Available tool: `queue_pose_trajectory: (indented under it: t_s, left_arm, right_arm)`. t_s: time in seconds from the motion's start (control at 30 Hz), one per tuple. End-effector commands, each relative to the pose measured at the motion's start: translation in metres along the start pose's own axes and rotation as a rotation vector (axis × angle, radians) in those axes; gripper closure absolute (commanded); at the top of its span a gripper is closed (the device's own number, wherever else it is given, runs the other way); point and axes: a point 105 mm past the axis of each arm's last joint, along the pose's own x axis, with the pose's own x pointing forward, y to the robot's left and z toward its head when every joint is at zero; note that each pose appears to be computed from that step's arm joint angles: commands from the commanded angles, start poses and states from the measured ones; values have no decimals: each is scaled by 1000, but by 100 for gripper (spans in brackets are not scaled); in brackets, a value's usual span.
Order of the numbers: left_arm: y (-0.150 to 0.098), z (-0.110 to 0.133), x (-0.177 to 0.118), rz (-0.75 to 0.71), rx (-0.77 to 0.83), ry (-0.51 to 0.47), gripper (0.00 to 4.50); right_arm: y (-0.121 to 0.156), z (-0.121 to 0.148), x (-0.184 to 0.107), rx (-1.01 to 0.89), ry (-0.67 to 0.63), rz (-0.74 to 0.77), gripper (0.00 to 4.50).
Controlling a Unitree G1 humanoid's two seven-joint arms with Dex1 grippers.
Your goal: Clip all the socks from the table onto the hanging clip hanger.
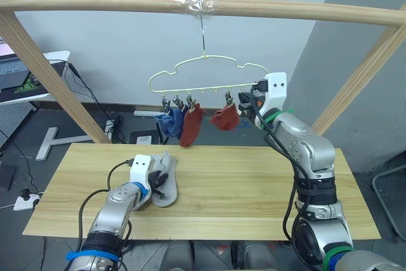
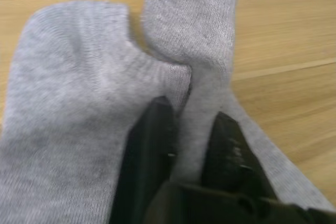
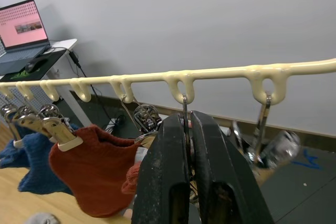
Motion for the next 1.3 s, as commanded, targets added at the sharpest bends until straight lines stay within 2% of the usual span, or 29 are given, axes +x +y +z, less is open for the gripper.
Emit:
queue_pose_trajectory:
  t_s: [0.03, 0.13, 0.27, 0.47, 0.53, 0.57, 0.7, 0.8, 0.97, 1.1, 1.2, 1.3]
  left_arm:
    - [-22, 17, 2, -108, 107, -77, 446]
    - [-25, 36, -2, -117, 118, -168, 446]
    - [-25, 49, -11, -141, 111, -234, 446]
    - [-18, 33, -19, -170, 197, -130, 446]
    - [-16, 32, -18, -171, 214, -123, 446]
    - [-14, 32, -17, -166, 228, -118, 393]
    - [-12, 30, -16, -158, 303, -90, 280]
    - [-15, 34, -16, -171, 296, -118, 185]
    - [-33, 38, -18, -252, 375, -148, 39]
    - [-41, 30, -10, -261, 366, -120, 39]
    - [-50, 15, 4, -290, 434, -51, 39]
    - [-61, 8, 13, -340, 468, -22, 39]
  right_arm:
    - [-6, 15, -6, -11, -43, -13, 450]
    - [-9, 16, -8, -15, -42, -21, 450]
    - [-11, 16, -10, -12, -41, -25, 450]
    - [-10, 16, -11, 5, -39, -24, 450]
    - [-8, 16, -10, 9, -38, -21, 450]
    - [-7, 15, -9, 10, -36, -19, 450]
    - [-7, 15, -10, 9, -34, -19, 450]
    - [-8, 15, -10, 8, -35, -23, 450]
    - [-10, 13, -11, 11, -31, -31, 450]
    - [-8, 13, -10, 13, -32, -29, 450]
    - [-9, 13, -11, 17, -30, -35, 450]
    - [-9, 11, -11, 15, -24, -40, 450]
